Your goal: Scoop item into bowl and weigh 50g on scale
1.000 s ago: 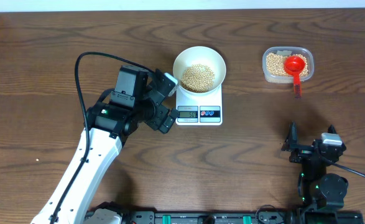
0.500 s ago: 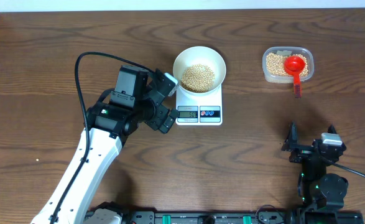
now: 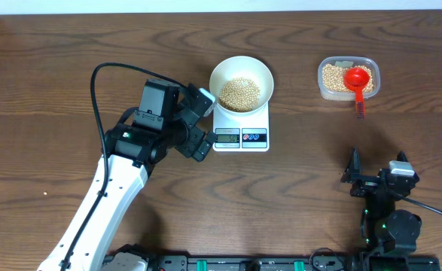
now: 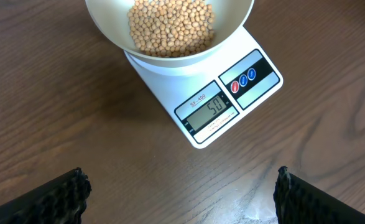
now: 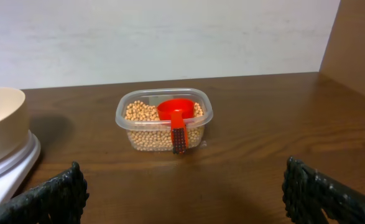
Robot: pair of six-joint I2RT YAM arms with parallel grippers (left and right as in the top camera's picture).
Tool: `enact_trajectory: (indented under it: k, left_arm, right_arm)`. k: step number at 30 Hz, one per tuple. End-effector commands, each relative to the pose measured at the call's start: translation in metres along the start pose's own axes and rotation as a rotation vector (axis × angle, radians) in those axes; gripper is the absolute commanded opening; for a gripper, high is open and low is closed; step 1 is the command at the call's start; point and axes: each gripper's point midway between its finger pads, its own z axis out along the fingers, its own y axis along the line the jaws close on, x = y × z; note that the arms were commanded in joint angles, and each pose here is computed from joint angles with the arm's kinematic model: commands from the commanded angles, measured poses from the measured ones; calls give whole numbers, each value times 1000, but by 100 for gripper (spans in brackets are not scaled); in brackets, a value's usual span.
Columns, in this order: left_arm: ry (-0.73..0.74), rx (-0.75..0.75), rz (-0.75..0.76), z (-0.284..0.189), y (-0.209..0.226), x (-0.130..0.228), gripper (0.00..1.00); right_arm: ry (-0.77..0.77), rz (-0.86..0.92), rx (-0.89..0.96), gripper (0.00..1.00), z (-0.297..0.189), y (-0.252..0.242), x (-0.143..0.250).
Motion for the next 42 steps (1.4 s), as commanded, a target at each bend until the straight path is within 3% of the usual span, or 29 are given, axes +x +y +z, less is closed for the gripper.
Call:
enact_trajectory:
  k: [1, 18, 23, 28, 33, 42]
  left_arm:
    - [2, 11, 14, 1, -1, -1, 96]
    - [-5, 14, 8, -7, -4, 0, 96]
    - [-64, -78, -55, -28, 7, -7, 96]
    - [-174, -200, -101, -54, 31, -9, 96]
    - [-380, -338, -224, -83, 65, -2, 97]
    - [-650, -524, -352, -114, 92, 40, 96]
  right_arm:
    - [-1, -19, -15, 99, 0, 3, 1]
    - [-1, -19, -15, 99, 0, 3, 1]
    - [-1, -19, -15, 99, 0, 3, 1]
    - [-1, -19, -15, 99, 0, 3, 1]
    - [-1, -19, -15, 99, 0, 3, 1]
    - [-1, -19, -15, 99, 0, 3, 1]
